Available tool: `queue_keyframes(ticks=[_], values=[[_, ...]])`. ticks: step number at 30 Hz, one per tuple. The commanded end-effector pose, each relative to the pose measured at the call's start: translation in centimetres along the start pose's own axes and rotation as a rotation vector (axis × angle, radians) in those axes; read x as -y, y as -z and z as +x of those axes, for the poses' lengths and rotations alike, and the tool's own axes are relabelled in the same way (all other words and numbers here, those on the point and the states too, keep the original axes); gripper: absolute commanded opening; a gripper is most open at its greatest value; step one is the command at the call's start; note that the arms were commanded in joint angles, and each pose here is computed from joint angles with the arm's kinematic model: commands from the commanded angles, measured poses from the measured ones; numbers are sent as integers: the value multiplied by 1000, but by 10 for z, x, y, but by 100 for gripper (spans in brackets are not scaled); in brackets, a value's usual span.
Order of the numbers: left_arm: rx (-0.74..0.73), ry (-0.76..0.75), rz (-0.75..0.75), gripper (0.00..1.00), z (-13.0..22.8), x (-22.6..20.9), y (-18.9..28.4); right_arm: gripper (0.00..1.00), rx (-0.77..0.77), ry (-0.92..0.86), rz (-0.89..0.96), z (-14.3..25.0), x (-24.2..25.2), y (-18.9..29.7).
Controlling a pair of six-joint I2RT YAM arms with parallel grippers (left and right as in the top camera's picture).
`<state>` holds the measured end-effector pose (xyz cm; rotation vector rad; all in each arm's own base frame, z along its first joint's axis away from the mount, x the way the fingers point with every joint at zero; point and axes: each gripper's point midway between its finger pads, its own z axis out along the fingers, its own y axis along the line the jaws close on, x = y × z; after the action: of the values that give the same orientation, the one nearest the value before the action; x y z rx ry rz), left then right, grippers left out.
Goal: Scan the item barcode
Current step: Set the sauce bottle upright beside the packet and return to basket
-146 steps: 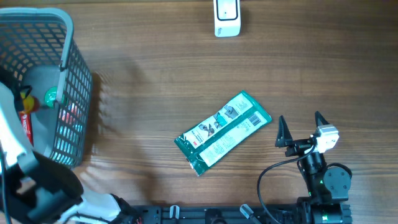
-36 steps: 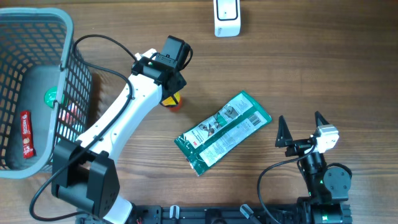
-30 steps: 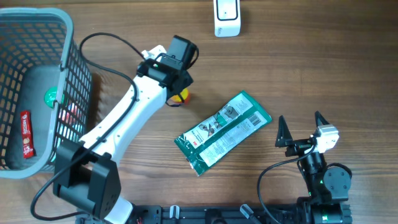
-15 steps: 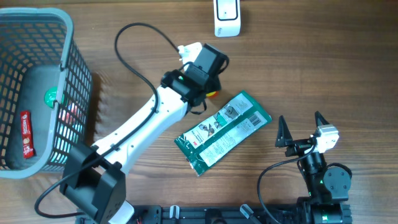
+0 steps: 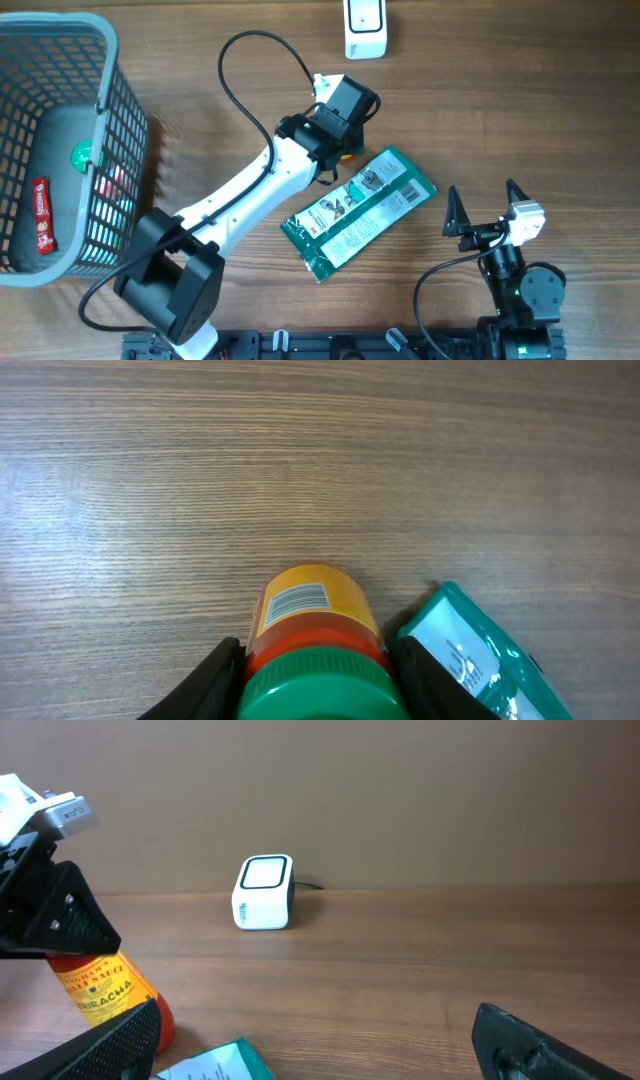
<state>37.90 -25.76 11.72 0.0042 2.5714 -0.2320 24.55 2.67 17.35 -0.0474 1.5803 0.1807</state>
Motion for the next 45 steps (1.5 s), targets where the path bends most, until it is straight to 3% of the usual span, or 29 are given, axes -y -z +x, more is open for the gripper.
queue_keyframes(ticks=[1, 6, 7, 11, 13, 21, 29, 36, 45], values=[[-66, -47, 85, 38, 12, 14, 0, 100, 8, 7, 14, -2, 2, 0], [-90, -77, 117, 38, 15, 19, 3, 100, 8, 7, 14, -2, 2, 0], [-90, -90, 117, 42, 14, 20, 5, 99, 8, 7, 14, -2, 2, 0], [-63, -105, 115, 74, 4, 22, 10, 100, 8, 7, 14, -2, 2, 0], [-49, -113, 123, 100, -2, 25, 13, 100, 8, 7, 14, -2, 2, 0], [12, -108, 124, 100, -35, 34, 42, 100, 8, 7, 14, -2, 2, 0], [161, -84, 26, 100, -80, 15, 109, 100, 8, 7, 14, -2, 2, 0], [368, -17, -159, 100, -113, -36, 170, 100, 8, 7, 14, -2, 2, 0], [532, 226, -324, 100, -152, -139, 227, 100, 8, 7, 14, -2, 2, 0]])
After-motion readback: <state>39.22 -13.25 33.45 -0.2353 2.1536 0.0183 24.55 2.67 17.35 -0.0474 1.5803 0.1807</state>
